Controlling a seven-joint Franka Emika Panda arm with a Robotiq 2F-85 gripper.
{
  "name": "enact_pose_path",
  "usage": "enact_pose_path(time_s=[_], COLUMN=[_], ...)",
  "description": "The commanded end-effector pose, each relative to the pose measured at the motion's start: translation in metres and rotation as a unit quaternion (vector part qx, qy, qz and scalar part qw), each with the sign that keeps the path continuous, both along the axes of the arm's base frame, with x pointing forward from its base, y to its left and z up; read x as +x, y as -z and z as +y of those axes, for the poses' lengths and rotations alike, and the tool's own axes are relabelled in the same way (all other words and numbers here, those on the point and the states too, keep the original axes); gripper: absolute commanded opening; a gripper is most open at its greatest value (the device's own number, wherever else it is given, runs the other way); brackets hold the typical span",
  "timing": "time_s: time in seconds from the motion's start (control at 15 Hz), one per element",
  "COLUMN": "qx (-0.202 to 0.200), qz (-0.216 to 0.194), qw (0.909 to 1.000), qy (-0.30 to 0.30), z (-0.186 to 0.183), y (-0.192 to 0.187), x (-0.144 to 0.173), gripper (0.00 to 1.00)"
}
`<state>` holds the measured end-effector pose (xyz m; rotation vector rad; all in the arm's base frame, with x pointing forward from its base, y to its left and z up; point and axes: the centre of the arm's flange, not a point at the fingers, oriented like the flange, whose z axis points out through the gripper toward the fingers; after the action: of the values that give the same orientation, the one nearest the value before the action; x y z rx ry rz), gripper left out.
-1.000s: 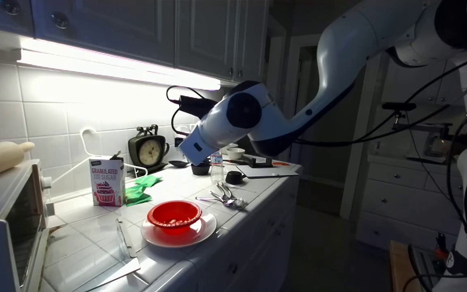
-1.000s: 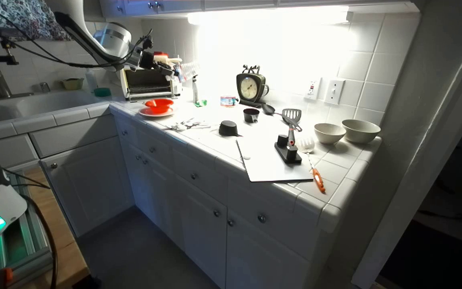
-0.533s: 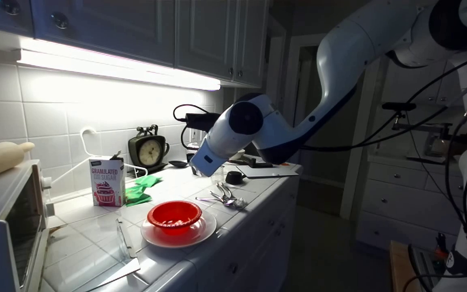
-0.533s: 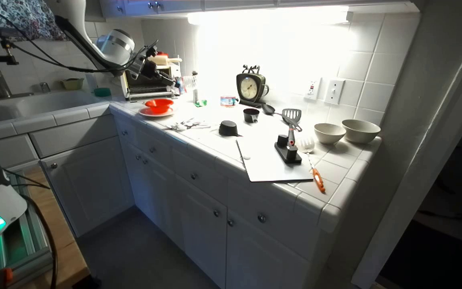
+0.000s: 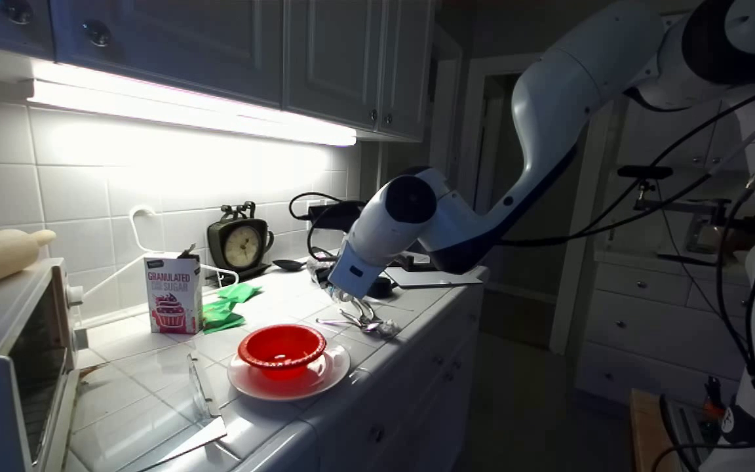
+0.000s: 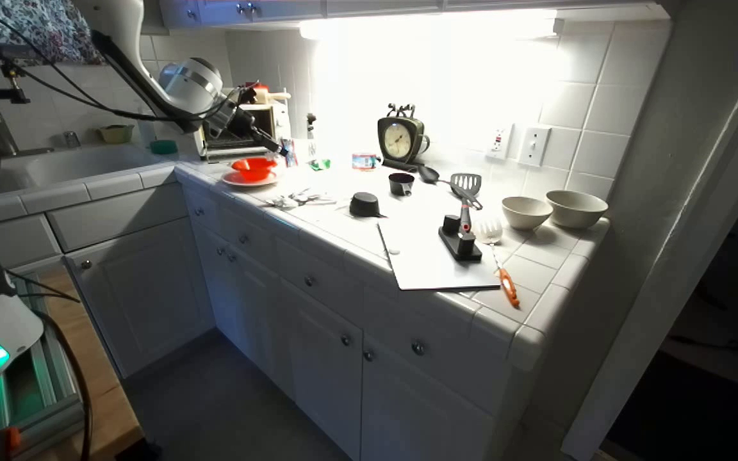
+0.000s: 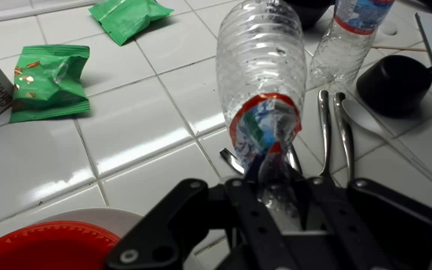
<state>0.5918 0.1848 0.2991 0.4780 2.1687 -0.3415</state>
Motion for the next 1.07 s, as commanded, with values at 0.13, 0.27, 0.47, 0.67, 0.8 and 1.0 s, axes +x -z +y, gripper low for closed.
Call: enact_pose_path(time_s=[0.13,0.27,0.47,0.67,0.8,1.0], qx=[-0.004,-0.012,-0.023,-0.032,-0.033,-0.028], qz=[0.047,0.055,0.068,0.075,0.071,0.061], qw=[0.9981,0.9973,0.9959,0.9948,0.9953,0.9964], qy=[-0.039,-0.046,-0.056,-0.06,-0.057,-0.052], z=[-0.017,-0.022,-0.025,-0.026,-0.025,-0.023], y=[0.012,0.018,0.027,0.032,0.031,0.025], x=[-0.001,0.0,0.001,0.002,0.003,0.007], gripper=[0.02,0.02,0.02,0.36,0.5,0.7])
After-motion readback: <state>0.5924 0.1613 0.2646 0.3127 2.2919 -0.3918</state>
